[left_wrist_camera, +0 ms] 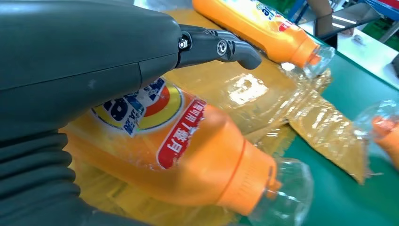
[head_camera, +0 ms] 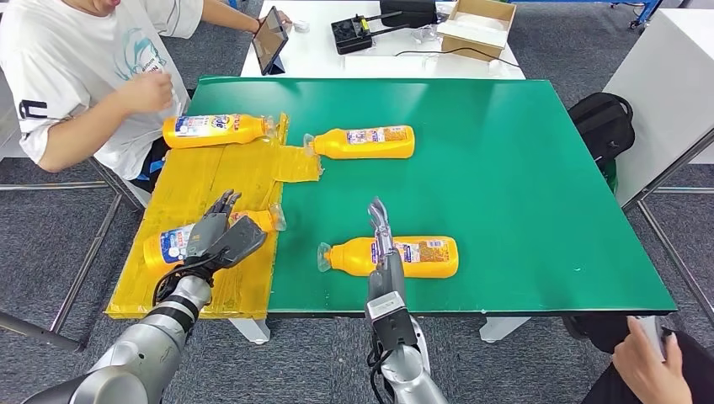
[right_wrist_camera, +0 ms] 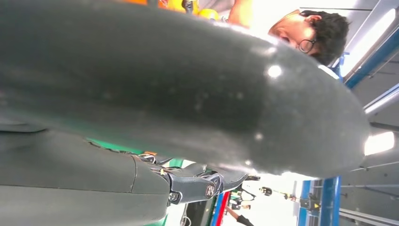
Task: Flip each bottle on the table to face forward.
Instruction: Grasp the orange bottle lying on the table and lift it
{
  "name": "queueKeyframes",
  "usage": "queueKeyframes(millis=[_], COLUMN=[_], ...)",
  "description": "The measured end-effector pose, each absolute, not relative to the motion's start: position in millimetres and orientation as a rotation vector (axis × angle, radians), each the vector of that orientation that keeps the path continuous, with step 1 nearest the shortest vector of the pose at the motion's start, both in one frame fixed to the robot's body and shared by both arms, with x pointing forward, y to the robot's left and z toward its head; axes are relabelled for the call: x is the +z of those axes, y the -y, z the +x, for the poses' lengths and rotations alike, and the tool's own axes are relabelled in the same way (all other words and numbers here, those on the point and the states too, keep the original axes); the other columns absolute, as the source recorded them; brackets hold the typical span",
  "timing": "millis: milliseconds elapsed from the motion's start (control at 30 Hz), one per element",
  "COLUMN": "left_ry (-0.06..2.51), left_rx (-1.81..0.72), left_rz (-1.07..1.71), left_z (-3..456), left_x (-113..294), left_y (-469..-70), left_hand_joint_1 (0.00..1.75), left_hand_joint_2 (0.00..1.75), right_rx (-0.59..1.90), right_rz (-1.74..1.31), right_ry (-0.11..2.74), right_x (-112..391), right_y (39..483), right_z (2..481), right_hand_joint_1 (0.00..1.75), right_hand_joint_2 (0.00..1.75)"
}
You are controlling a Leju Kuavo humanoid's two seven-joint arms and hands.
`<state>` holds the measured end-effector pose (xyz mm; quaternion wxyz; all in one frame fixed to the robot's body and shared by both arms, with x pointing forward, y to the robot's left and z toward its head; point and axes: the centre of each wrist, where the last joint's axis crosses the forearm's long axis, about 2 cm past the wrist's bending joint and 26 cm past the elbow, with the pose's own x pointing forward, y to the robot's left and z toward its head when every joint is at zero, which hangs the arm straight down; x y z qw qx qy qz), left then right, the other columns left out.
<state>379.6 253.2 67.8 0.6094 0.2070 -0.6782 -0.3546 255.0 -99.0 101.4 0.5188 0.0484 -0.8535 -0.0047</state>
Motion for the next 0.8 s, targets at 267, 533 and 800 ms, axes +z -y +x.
queueKeyframes(millis=[267, 533, 800], left_ry=[1.577, 1.679, 1.916], left_rx=[-0.779, -0.611, 0.176], left_rz=[0.434, 0.487, 0.841], left_z=[379.5, 377.4, 360.9], left_x=[67.7, 67.7, 100.9], left_y=[-252.2, -250.9, -246.4], left_hand_joint_1=[0.00, 0.00, 0.00], left_hand_joint_2=[0.00, 1.31, 1.75], right_rx=[-0.012, 0.012, 0.321], right_rz=[0.108, 0.093, -0.097], right_ry=[2.028, 2.022, 2.011], right_x=[96.9, 93.8, 85.0], right_y=[100.1, 101.1, 107.7], right_z=[255.6, 255.8, 267.9], right_hand_joint_1=[0.00, 0.00, 0.00], right_hand_joint_2=[0.00, 0.00, 1.75])
